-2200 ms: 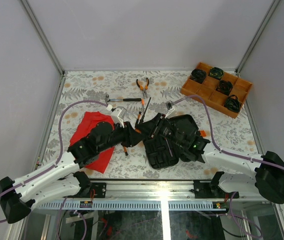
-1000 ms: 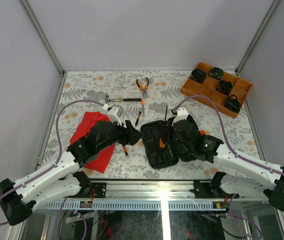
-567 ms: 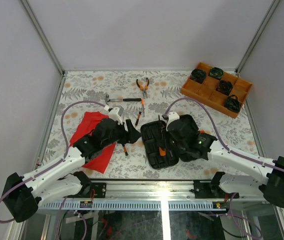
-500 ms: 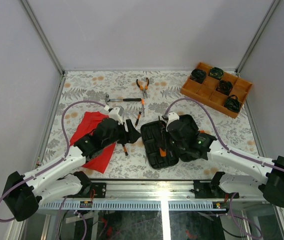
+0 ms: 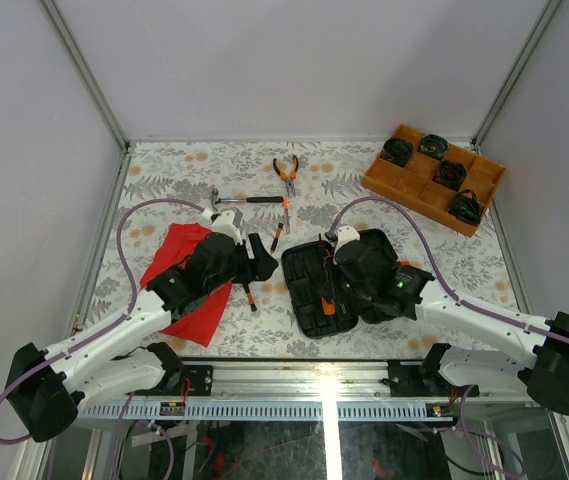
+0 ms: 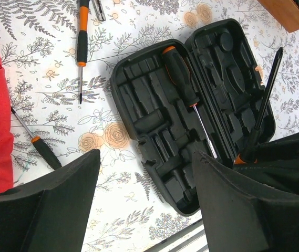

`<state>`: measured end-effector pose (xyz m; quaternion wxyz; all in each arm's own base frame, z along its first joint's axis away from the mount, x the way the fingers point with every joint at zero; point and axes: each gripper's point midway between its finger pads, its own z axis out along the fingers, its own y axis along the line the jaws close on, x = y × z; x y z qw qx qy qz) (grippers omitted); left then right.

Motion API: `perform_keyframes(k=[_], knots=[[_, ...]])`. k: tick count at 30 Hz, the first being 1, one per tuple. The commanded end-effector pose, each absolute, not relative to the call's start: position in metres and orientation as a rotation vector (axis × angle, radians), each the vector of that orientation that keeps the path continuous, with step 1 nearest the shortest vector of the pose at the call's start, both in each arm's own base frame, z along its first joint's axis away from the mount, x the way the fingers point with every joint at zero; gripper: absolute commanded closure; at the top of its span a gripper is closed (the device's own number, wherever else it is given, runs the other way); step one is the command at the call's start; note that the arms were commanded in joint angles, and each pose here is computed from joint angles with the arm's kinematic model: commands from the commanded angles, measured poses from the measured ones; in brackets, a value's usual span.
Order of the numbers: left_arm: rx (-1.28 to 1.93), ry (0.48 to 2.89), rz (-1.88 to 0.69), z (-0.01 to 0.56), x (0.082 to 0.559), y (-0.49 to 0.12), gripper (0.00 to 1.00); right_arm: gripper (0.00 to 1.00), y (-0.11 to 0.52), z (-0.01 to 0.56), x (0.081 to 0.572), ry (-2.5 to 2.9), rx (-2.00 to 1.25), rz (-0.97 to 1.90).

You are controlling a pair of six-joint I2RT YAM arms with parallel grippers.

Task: Sort the tools into containers
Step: Place the screwdriver in the storage box.

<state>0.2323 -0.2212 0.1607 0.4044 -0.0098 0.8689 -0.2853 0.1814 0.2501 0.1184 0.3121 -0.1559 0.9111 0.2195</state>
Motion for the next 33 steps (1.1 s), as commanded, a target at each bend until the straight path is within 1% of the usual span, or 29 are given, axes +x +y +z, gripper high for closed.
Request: perform_keyframes(k=[1,9,15,21,28,33], knots=[[-0.038,2.205,-0.712,0.164,0.237,-0.223,0.3,1.0,0.255,0.146,0.189,2.338,-0.404,0.609],[-0.041,2.217,-0.737,0.16,0.235,-0.227,0.3,1.0,0.252,0.145,0.188,2.369,-0.402,0.581],[-0.029,2.224,-0.742,0.16,0.234,-0.228,0.25,1.0,0.258,0.14,0.186,2.419,-0.417,0.583],[0.005,2.25,-0.737,0.16,0.234,-0.231,0.22,1.0,0.261,0.135,0.187,2.435,-0.436,0.58],[-0.062,2.296,-0.695,0.151,0.239,-0.231,0.2,1.0,0.256,0.118,0.186,2.509,-0.456,0.498],[-0.187,2.32,-0.654,0.145,0.248,-0.229,0.2,0.99,0.248,0.103,0.185,2.551,-0.468,0.467]])
